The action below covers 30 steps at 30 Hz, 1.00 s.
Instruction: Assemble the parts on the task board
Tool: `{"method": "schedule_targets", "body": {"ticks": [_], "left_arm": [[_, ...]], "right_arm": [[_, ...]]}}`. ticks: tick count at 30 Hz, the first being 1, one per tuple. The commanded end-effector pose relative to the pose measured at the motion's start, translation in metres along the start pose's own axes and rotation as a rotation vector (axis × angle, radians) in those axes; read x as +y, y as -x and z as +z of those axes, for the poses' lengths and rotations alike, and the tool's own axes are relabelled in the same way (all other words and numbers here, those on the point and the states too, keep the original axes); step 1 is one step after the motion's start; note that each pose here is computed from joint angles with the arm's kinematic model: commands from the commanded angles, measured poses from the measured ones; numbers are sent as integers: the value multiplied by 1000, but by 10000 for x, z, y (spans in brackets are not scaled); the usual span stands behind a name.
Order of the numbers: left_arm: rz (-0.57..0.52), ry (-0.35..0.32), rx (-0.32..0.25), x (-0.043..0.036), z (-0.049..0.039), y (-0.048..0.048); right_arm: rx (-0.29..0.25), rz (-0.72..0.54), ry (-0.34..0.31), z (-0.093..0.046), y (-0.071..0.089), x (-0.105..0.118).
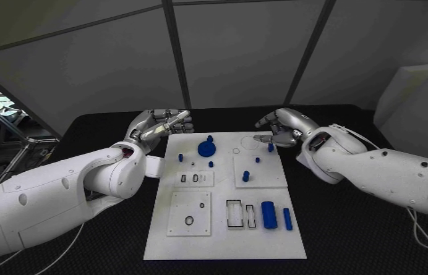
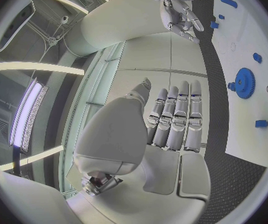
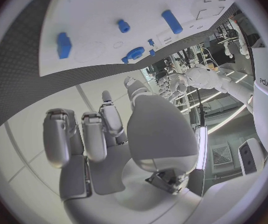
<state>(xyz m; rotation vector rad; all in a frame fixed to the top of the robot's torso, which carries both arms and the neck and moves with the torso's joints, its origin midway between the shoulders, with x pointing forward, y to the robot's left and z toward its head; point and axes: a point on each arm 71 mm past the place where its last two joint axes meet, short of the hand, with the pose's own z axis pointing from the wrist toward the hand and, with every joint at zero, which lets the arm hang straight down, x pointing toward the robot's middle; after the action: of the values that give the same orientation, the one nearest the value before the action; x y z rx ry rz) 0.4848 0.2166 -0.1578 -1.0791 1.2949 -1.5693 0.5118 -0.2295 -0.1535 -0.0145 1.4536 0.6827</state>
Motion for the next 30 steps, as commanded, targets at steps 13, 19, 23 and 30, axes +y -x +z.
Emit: {"method": "schedule_targets", "body": {"ticks": [13,19,23,30], "left_arm": [[-5,-8,18,7,28,-43],[-5,-7,16,14,31,-35],[-5,-6,17,17,33,-38],[-3,-4,13,20,32,-23]], "right_arm": [[92,83,-55,-154,51,-424],[117,65,-66,-142,-26,-495],[137,57,-72,-138,-95,-518],[155,54,-77,-144,-162,-538]]}}
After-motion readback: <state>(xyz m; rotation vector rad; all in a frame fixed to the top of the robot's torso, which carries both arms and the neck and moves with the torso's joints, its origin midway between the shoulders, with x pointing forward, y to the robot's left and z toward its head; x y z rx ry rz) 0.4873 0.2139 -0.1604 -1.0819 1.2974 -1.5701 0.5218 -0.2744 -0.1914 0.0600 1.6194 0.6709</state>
